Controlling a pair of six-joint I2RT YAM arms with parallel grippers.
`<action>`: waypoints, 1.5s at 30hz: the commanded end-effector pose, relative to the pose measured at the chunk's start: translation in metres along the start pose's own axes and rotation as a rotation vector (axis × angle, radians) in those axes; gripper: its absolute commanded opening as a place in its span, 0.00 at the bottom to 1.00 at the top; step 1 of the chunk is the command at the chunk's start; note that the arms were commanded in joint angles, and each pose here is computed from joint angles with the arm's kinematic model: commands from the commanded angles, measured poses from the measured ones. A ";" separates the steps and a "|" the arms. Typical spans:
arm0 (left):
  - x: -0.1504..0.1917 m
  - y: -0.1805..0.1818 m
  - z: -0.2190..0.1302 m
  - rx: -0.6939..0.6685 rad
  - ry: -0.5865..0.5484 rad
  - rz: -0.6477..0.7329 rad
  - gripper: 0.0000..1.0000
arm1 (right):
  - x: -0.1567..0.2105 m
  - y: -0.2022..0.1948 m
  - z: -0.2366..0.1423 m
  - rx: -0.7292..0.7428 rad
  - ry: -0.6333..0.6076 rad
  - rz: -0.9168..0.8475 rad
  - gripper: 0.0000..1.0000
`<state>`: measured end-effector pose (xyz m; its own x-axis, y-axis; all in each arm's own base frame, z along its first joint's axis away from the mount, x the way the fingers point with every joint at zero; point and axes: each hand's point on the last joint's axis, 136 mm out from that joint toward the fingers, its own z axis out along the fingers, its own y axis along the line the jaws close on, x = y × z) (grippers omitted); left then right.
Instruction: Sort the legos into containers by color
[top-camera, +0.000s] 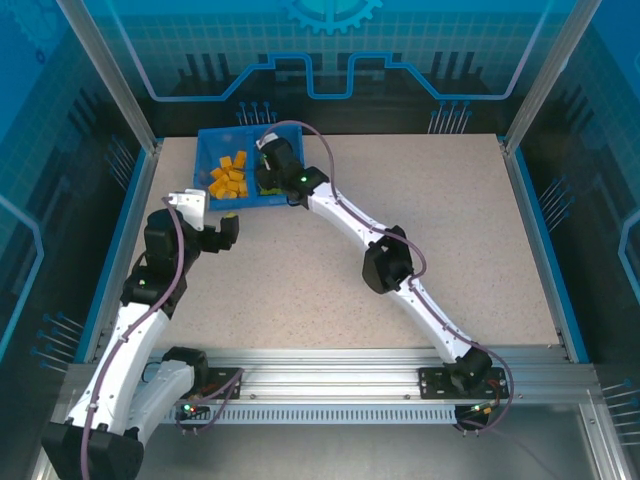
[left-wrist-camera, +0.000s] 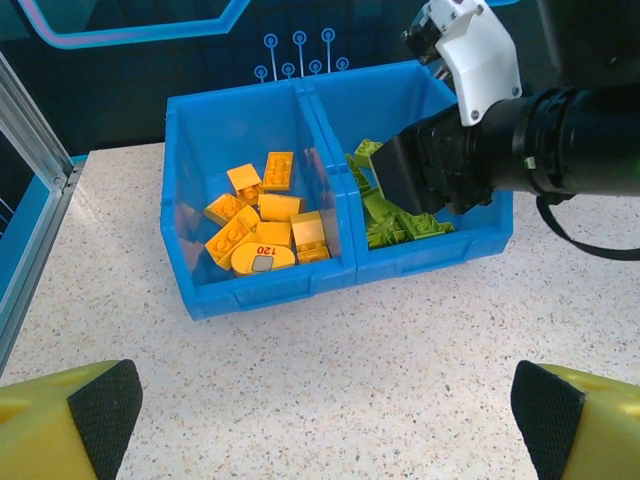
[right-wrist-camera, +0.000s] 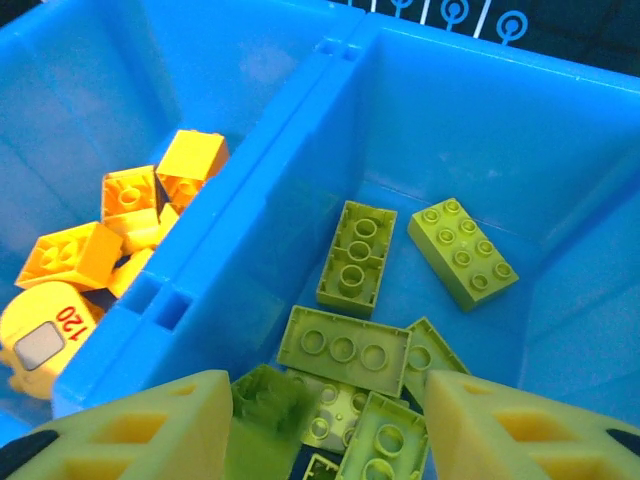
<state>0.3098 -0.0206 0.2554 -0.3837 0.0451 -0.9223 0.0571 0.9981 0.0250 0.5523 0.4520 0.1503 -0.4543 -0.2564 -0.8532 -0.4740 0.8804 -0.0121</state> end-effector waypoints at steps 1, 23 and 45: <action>-0.006 0.007 -0.003 -0.032 -0.008 -0.034 0.99 | -0.068 0.004 -0.061 -0.063 -0.099 0.038 0.53; 0.100 0.042 0.042 -0.268 -0.001 -0.244 0.99 | 0.129 -0.213 -0.362 0.525 -0.154 0.035 1.00; 0.120 0.022 0.142 -0.077 -0.007 -0.141 0.99 | 0.229 -0.305 -0.260 0.418 -0.135 0.150 1.00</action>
<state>0.3799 -0.0008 0.0637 -0.4619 -0.0700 -0.8842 -0.0786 0.9962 -0.0378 0.3897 0.0145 0.0818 -0.4404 -0.0783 -0.8944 -0.0222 0.9968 -0.0764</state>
